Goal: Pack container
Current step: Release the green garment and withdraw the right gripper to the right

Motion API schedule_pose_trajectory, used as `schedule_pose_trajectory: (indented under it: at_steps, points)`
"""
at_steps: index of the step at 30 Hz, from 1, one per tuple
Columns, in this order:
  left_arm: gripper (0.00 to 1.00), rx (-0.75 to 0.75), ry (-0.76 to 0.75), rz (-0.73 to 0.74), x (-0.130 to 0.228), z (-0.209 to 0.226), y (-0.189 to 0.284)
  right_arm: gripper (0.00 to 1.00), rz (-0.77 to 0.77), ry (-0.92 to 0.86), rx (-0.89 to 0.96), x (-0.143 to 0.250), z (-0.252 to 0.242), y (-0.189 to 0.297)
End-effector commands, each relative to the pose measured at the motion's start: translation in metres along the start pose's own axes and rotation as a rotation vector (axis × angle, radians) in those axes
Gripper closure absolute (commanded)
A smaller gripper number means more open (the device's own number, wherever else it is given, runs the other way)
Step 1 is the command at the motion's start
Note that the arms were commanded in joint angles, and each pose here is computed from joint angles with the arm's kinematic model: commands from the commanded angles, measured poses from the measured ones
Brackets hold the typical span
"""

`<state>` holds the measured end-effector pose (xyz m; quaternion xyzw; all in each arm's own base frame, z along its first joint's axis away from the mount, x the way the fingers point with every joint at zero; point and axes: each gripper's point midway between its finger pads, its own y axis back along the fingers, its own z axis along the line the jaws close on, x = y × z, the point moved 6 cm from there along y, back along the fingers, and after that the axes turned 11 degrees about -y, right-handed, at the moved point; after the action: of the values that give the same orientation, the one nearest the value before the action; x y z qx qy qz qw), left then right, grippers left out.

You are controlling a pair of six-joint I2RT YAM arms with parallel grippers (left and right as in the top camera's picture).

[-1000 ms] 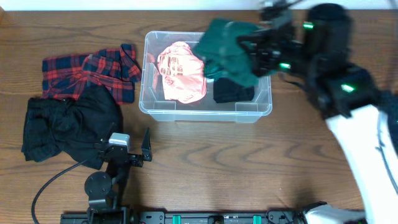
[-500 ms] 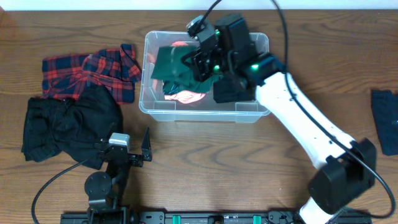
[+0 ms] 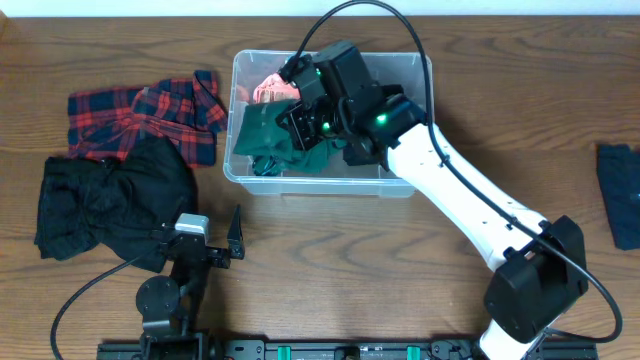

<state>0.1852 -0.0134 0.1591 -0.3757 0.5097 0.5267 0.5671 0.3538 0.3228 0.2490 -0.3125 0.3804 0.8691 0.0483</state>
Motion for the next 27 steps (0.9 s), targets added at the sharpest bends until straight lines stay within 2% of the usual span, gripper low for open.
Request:
schedule_pose_trajectory:
  at_steps: [1, 3, 4, 5, 6, 10, 16, 18, 21, 24, 26, 27]
  points:
    - [0.02, 0.01, 0.021, 0.049, 0.014, -0.002, -0.001, 0.99, 0.003, -0.007, 0.004, 0.005, 0.007, -0.002]
    - [0.02, 0.01, 0.021, 0.048, 0.014, -0.002, -0.001, 0.97, 0.006, -0.003, 0.001, 0.006, 0.009, -0.003]
    - [0.02, 0.01, 0.021, 0.048, 0.014, -0.002, -0.001, 0.82, 0.01, -0.002, 0.0, 0.007, 0.01, -0.003]
    - [0.02, 0.01, 0.02, 0.048, 0.014, -0.002, -0.001, 0.56, 0.011, -0.002, 0.004, 0.008, 0.01, -0.003]
    - [0.02, 0.01, 0.021, 0.049, 0.014, -0.002, -0.001, 0.46, 0.015, -0.003, 0.014, 0.009, 0.01, -0.004]
    - [0.02, 0.01, 0.021, 0.048, 0.014, -0.002, -0.001, 0.35, 0.029, -0.013, 0.06, 0.013, 0.004, -0.003]
    - [0.02, 0.01, 0.021, 0.048, 0.014, -0.002, -0.001, 0.42, 0.011, 0.016, 0.098, 0.009, -0.002, -0.002]
    - [0.02, 0.01, 0.021, 0.049, 0.014, -0.002, -0.001, 0.47, -0.006, 0.039, 0.14, 0.006, -0.008, -0.001]
    - [0.02, 0.01, 0.021, 0.048, 0.014, -0.002, -0.001, 0.62, -0.027, 0.073, 0.225, 0.004, -0.019, 0.0]
    - [0.02, 0.01, 0.021, 0.048, 0.014, -0.002, -0.001, 0.88, -0.043, 0.079, 0.316, 0.003, -0.029, 0.002]
    - [0.02, 0.01, 0.021, 0.048, 0.014, -0.002, -0.001, 0.91, -0.06, 0.074, 0.337, -0.001, -0.031, 0.011]
    - [0.02, 0.01, 0.021, 0.049, 0.014, -0.002, -0.001, 0.89, -0.075, 0.06, 0.338, -0.005, -0.031, 0.018]
